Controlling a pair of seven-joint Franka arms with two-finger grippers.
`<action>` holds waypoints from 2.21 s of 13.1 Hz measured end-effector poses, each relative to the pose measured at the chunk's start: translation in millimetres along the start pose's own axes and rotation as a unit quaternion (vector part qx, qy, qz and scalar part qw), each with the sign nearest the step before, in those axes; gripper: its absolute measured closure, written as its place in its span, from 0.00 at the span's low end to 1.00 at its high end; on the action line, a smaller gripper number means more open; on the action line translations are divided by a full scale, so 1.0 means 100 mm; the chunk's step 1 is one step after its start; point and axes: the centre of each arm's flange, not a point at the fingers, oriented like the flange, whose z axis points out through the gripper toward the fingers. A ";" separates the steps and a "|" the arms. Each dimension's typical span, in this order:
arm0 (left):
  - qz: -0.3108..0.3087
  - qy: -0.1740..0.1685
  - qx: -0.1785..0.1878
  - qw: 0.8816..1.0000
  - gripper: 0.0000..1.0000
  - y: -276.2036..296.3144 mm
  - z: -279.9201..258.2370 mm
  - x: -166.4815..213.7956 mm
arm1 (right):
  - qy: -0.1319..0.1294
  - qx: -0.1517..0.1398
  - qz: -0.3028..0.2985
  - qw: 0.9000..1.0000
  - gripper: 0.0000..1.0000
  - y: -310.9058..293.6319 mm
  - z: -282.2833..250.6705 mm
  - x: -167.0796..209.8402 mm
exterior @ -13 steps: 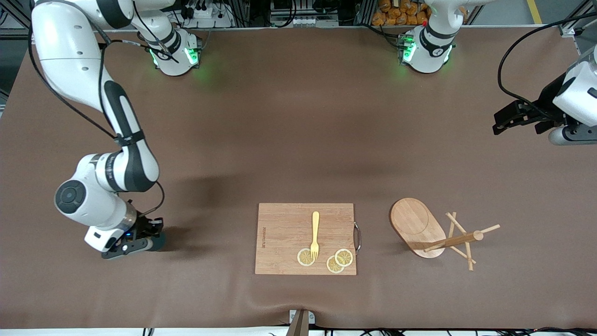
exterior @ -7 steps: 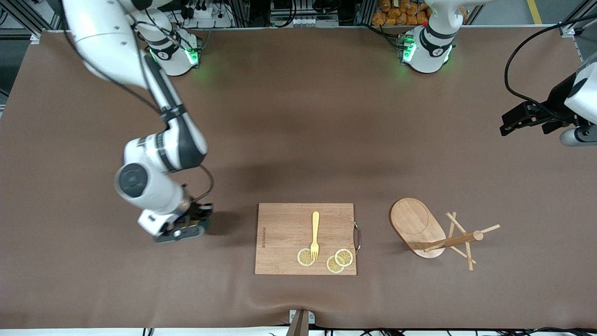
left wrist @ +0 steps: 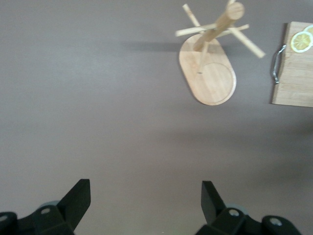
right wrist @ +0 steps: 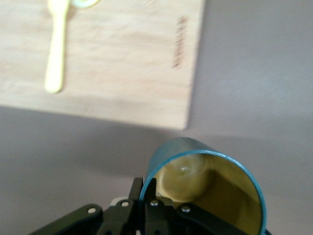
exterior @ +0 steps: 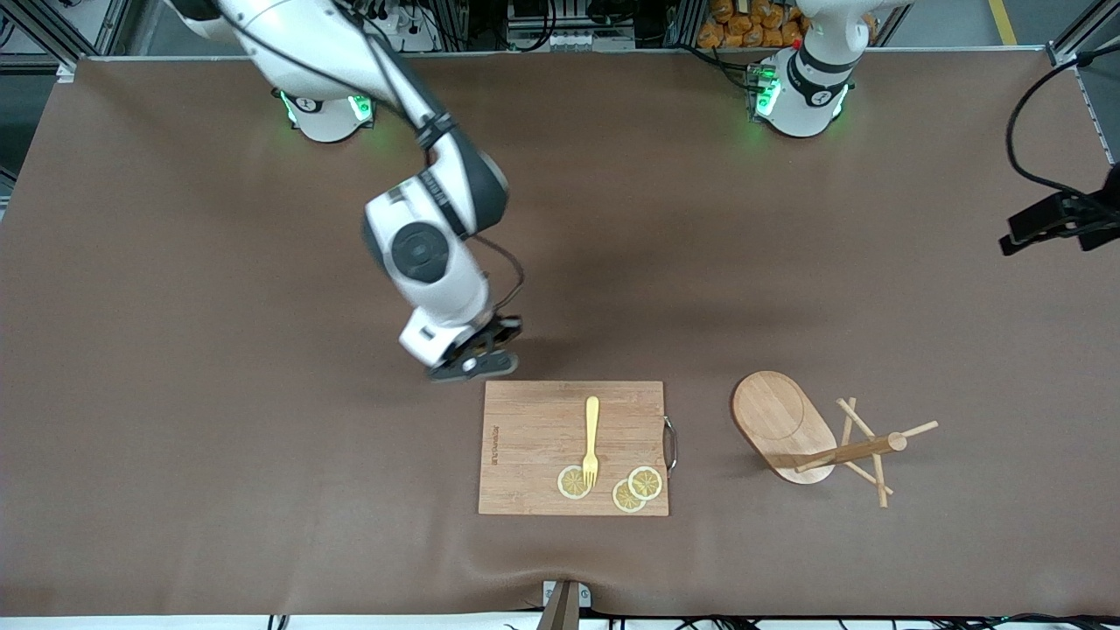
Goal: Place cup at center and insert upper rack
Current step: 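Lift the teal mug with the right gripper and carry it toward table center, then lower the mug with the right gripper while the left gripper approaches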
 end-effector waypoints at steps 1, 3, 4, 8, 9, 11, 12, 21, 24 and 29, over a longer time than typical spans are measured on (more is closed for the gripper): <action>0.002 -0.003 0.000 1.000 0.00 -0.09 0.03 0.00 | -0.002 0.000 -0.002 1.000 0.95 -0.26 0.02 -0.16; 0.005 -0.009 -0.001 1.000 0.00 -0.14 0.09 0.01 | -0.006 -0.001 -0.008 1.000 0.95 -0.74 0.06 -0.49; 0.008 -0.011 -0.001 1.000 0.00 -0.11 0.11 0.02 | -0.008 -0.001 -0.016 1.000 0.95 -0.95 0.08 -0.65; 0.021 -0.016 -0.003 1.000 0.00 0.19 0.12 0.01 | -0.017 -0.005 -0.041 0.999 0.95 -1.55 0.17 -1.22; 0.021 -0.016 -0.003 1.000 0.00 0.25 0.12 0.01 | -0.019 -0.007 -0.042 0.999 0.95 -1.69 0.20 -1.37; 0.023 -0.016 -0.003 1.000 0.00 0.31 0.13 0.00 | -0.021 -0.012 -0.052 0.998 0.95 -1.91 0.27 -1.63; 0.024 -0.016 -0.003 1.000 0.00 0.32 0.13 0.00 | -0.023 -0.014 -0.056 0.998 0.95 -1.97 0.29 -1.71; 0.003 -0.017 -0.005 1.000 0.00 1.20 0.26 0.00 | -0.007 -0.053 0.009 0.999 0.95 -2.36 0.65 -2.34; 0.016 -0.016 -0.007 1.000 0.00 1.43 0.39 0.05 | 0.002 -0.042 0.032 0.999 0.95 -2.43 0.73 -2.38; 0.030 -0.015 -0.010 0.999 0.00 1.63 0.48 0.07 | 0.014 -0.029 0.055 0.998 0.95 -2.52 0.94 -2.48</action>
